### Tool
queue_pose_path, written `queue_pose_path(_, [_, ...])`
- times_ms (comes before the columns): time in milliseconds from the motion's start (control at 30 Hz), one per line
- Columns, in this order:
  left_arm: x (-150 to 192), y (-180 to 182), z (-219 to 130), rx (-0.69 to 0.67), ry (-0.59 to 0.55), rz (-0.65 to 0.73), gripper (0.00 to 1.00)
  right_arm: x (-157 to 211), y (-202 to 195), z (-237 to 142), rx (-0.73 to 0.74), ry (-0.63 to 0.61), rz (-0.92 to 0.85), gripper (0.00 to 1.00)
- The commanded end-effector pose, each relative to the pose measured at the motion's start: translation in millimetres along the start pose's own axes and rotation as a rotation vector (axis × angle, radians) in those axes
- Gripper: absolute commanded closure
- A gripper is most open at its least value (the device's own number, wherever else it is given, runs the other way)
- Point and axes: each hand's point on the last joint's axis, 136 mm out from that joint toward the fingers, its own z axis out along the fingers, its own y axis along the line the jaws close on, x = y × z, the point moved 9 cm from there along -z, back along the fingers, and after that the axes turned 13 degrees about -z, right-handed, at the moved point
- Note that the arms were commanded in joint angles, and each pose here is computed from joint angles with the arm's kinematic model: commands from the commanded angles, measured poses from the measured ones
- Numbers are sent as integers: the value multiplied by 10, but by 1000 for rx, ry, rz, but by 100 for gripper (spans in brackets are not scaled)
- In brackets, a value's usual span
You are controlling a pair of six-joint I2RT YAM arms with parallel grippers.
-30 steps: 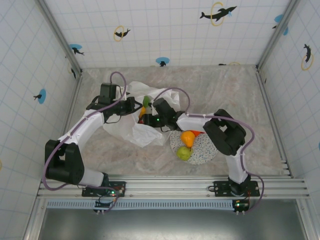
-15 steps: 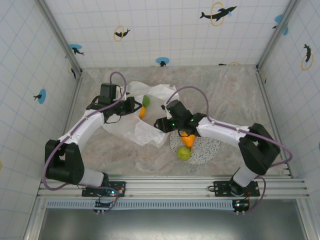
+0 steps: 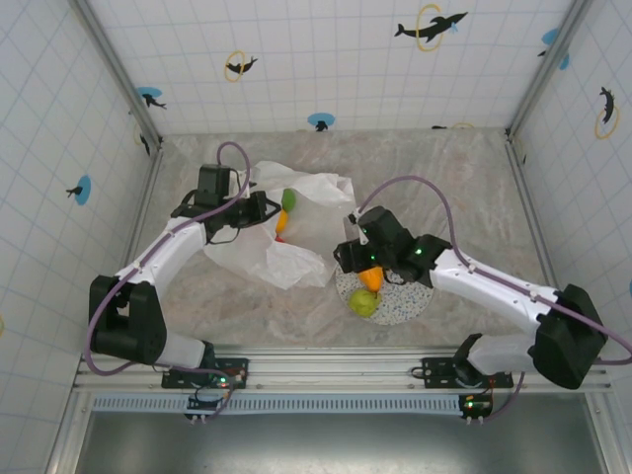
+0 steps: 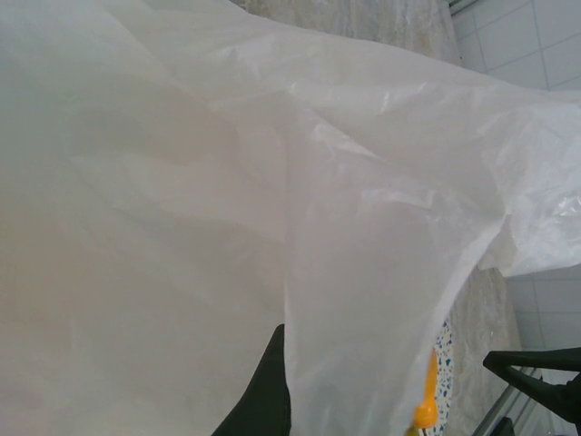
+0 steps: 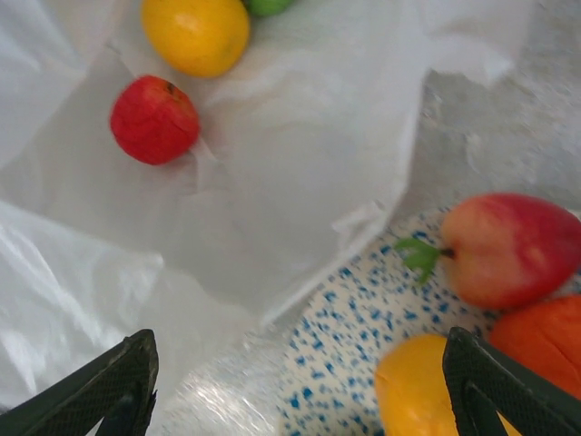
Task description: Place the fruits into the plastic bag
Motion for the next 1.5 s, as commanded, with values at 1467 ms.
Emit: queue_pose_path(1467, [108,165,89,-9,49,11,100,893,535,319,150,435,-541,20])
